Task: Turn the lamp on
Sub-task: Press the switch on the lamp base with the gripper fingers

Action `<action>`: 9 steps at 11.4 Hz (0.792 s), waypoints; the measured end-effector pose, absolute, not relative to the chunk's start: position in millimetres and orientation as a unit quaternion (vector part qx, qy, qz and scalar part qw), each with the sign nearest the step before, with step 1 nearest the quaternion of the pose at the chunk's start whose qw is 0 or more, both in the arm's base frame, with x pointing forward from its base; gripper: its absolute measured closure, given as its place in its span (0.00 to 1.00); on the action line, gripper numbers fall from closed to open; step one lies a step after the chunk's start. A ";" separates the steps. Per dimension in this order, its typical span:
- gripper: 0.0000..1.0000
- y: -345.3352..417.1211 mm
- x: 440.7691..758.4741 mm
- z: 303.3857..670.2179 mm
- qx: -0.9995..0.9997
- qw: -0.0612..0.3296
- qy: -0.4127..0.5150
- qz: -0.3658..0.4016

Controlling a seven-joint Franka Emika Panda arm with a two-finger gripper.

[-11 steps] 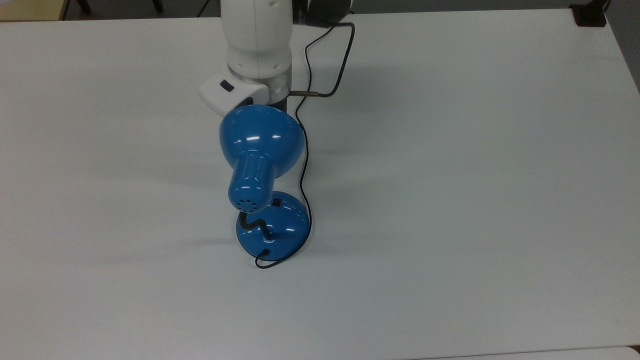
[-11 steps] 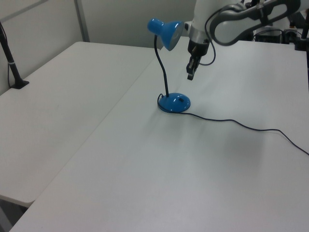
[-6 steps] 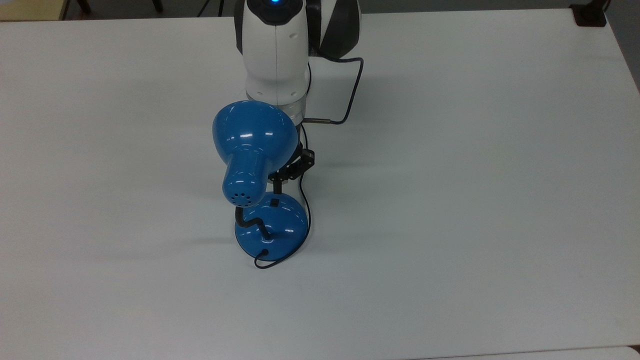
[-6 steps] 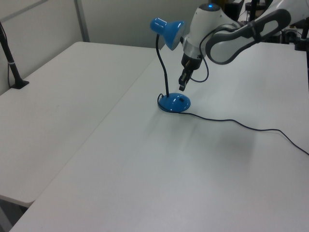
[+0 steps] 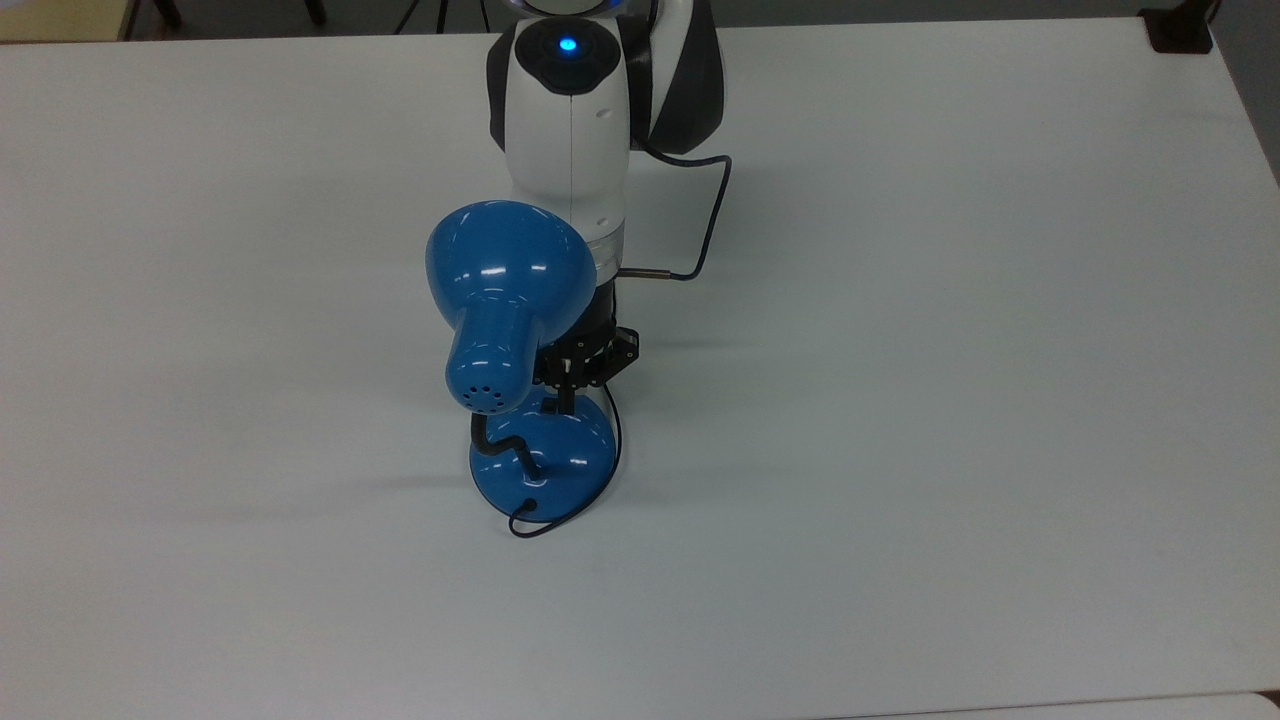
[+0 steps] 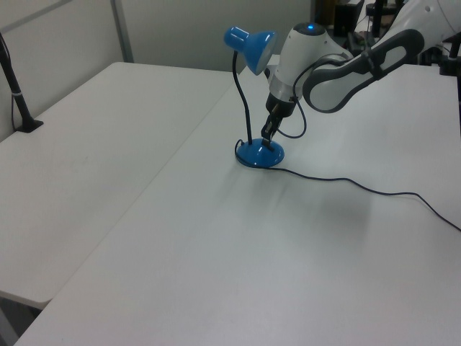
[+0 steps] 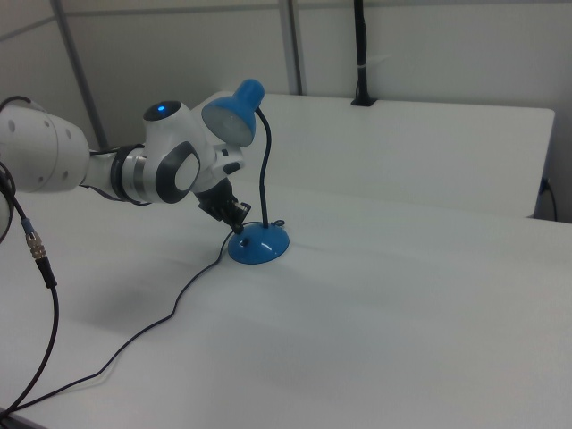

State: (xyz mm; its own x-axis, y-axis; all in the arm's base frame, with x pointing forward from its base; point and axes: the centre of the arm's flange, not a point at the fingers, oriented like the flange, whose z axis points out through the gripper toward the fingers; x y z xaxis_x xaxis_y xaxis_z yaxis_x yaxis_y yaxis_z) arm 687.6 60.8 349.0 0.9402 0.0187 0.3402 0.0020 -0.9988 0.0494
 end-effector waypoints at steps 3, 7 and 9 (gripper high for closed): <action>0.99 57.3 687.8 346.6 0.985 0.026 0.004 0.171; 0.99 53.5 684.4 338.7 0.986 0.037 0.011 0.164; 0.99 49.6 684.2 337.0 0.986 0.039 0.009 0.162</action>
